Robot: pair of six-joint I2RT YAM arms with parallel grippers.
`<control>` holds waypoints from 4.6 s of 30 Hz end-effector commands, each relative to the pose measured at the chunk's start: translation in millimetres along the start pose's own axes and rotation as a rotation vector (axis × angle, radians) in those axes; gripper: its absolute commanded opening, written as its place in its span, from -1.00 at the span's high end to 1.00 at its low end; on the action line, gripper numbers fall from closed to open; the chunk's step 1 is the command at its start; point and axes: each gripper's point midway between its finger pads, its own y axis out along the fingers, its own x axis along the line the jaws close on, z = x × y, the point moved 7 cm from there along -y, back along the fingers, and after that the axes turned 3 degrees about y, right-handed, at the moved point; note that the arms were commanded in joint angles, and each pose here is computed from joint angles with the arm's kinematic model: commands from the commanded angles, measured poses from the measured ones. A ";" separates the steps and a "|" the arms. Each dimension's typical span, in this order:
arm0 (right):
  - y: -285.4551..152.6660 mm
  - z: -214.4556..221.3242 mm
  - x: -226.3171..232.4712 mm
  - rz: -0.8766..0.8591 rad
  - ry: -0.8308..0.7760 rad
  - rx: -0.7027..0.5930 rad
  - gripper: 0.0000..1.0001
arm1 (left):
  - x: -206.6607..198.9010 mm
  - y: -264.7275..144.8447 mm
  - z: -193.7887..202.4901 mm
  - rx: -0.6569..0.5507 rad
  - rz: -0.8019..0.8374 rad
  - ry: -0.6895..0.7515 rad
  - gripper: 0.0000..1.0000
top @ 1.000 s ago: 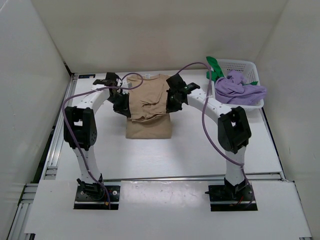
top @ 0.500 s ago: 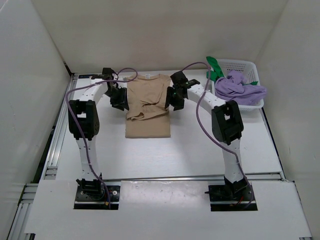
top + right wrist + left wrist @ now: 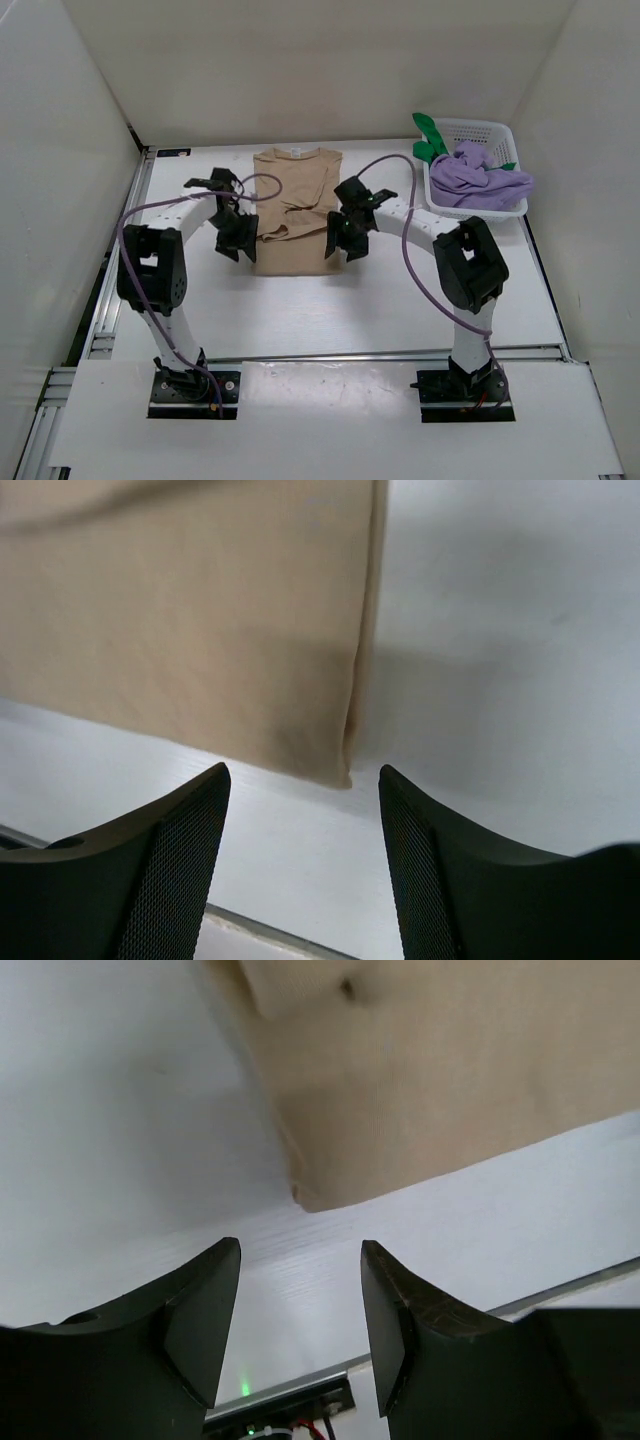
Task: Fold and stack the t-shirts
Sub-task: Grab the bottom of the folded rectangular tshirt with both arms, then fold the folded rectangular tshirt in 1/3 of the way
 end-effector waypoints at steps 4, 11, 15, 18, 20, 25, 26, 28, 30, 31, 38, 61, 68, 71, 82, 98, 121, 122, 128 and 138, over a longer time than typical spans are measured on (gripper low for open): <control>18.8 23.6 5.5 -0.047 0.070 0.060 -0.29 | -9.2 27.5 13.4 0.047 -0.005 0.047 -0.25; 32.9 34.7 4.5 -0.037 0.069 0.095 0.24 | -10.3 47.1 12.3 0.090 -0.011 0.059 0.11; 32.6 37.8 1.8 -0.036 0.069 0.096 0.82 | -6.9 49.1 6.9 0.071 -0.012 0.054 0.80; 29.6 36.9 3.2 -0.042 0.067 0.089 0.94 | -7.9 49.1 6.9 0.071 -0.003 0.054 0.80; 25.1 37.9 3.2 -0.047 0.066 0.084 0.99 | -5.7 45.6 8.2 0.063 -0.005 0.047 0.80; 13.8 51.0 -0.9 -0.051 0.050 0.099 0.99 | -10.6 26.3 30.9 0.048 -0.027 0.060 0.80; 6.8 55.7 -0.1 -0.045 0.040 0.096 0.99 | -13.7 23.2 37.5 0.062 -0.035 0.070 0.80; 3.0 71.1 -5.2 -0.003 0.010 0.115 0.99 | -16.7 13.1 52.5 0.090 -0.049 0.074 0.80; -4.4 87.8 -6.5 0.023 -0.030 0.134 0.99 | -24.2 12.3 70.4 0.148 -0.066 0.103 0.80; -6.5 94.0 -5.9 0.026 -0.042 0.144 0.99 | -28.3 5.9 77.4 0.174 -0.065 0.110 0.80; -17.2 139.4 -6.3 0.048 -0.111 0.195 0.99 | -43.0 -10.9 109.4 0.253 -0.171 0.228 0.33; -14.7 154.9 -2.1 -0.022 -0.018 0.191 0.99 | -144.5 18.0 33.9 -0.355 -0.367 0.610 -1.00; -18.0 156.0 -2.8 -0.027 -0.010 0.187 0.99 | -134.5 36.3 45.5 -0.282 -0.389 0.622 -1.00; -16.9 157.9 -5.1 -0.019 0.002 0.192 0.99 | -135.1 42.0 48.3 -0.266 -0.365 0.626 -1.00; -19.8 160.4 -11.6 -0.007 0.001 0.174 0.99 | -125.8 55.4 30.4 -0.234 -0.400 0.584 -1.00; -22.3 168.2 -20.7 -0.004 -0.006 0.189 0.99 | -118.3 42.1 -15.1 -0.337 -0.603 0.516 -0.98; -34.2 164.0 -24.8 0.026 -0.002 0.129 -0.56 | -93.4 -130.1 27.9 -0.606 -0.070 0.355 -0.98; -36.6 163.4 -23.4 0.018 0.007 0.122 -0.63 | -98.0 -147.4 35.7 -0.676 -0.011 0.372 -0.98; -47.2 161.1 -26.9 0.019 0.023 0.061 -0.98 | -75.5 -162.4 105.6 -0.747 -0.081 0.343 -0.98; -43.0 158.9 -18.4 -0.041 0.079 0.042 -0.67 | -55.0 -31.9 155.8 -0.332 0.222 0.236 -0.29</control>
